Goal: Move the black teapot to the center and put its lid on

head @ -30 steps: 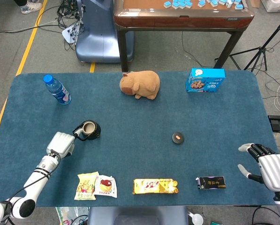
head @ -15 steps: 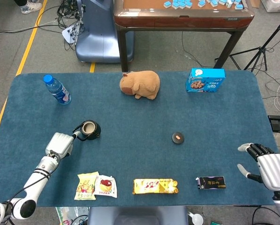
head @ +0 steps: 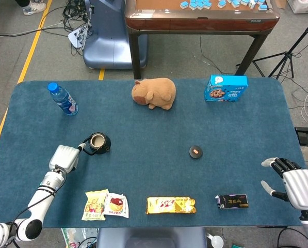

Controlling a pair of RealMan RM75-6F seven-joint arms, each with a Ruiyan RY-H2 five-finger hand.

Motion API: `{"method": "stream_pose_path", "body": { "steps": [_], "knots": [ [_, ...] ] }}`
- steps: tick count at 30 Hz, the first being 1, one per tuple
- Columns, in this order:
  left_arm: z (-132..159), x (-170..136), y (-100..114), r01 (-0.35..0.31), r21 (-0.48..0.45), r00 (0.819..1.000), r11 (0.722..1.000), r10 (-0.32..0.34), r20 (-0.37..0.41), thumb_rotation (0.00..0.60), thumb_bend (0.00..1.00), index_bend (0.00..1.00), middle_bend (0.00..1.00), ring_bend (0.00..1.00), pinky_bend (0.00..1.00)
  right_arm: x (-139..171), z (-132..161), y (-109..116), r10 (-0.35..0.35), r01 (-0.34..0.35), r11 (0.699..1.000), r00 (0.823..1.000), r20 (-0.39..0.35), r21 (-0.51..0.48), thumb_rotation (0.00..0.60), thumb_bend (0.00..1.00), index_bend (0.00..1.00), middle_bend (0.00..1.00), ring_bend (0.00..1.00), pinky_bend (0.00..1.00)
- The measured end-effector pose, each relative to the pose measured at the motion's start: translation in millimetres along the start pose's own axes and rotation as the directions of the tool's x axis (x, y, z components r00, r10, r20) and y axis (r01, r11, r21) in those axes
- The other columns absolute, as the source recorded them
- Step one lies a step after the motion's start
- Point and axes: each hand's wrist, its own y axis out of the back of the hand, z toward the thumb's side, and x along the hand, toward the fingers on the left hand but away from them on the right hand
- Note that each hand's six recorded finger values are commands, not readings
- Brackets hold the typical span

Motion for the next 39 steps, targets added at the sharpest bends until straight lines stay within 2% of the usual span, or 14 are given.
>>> {"method": "stream_pose_path", "body": {
  "steps": [21,30,39],
  "knots": [
    [-2,-6,0,-0.014,0.043,0.999,0.999,0.015,-0.039,0.6,0.65,0.31,0.89,0.73,0.82,-1,0,-1,0.005,-0.005,1.0,1.0,0.001,0.001,0.6,0.26,0.37,0.36,0.32,0.43],
    [4,-16,3,-0.043,0.049,0.999,0.998,0.044,-0.015,0.6,0.65,0.36,0.89,0.73,0.82,-1,0,-2,0.007,-0.007,1.0,1.0,0.0,0.002,0.6,0.26,0.37,0.36,0.32,0.43],
    [14,-26,3,-0.059,0.066,0.998,0.996,0.058,0.022,0.6,0.65,0.37,0.89,0.73,0.82,-1,1,-1,0.006,-0.006,1.0,1.0,-0.001,0.001,0.6,0.26,0.37,0.36,0.32,0.43]
  ]
}}
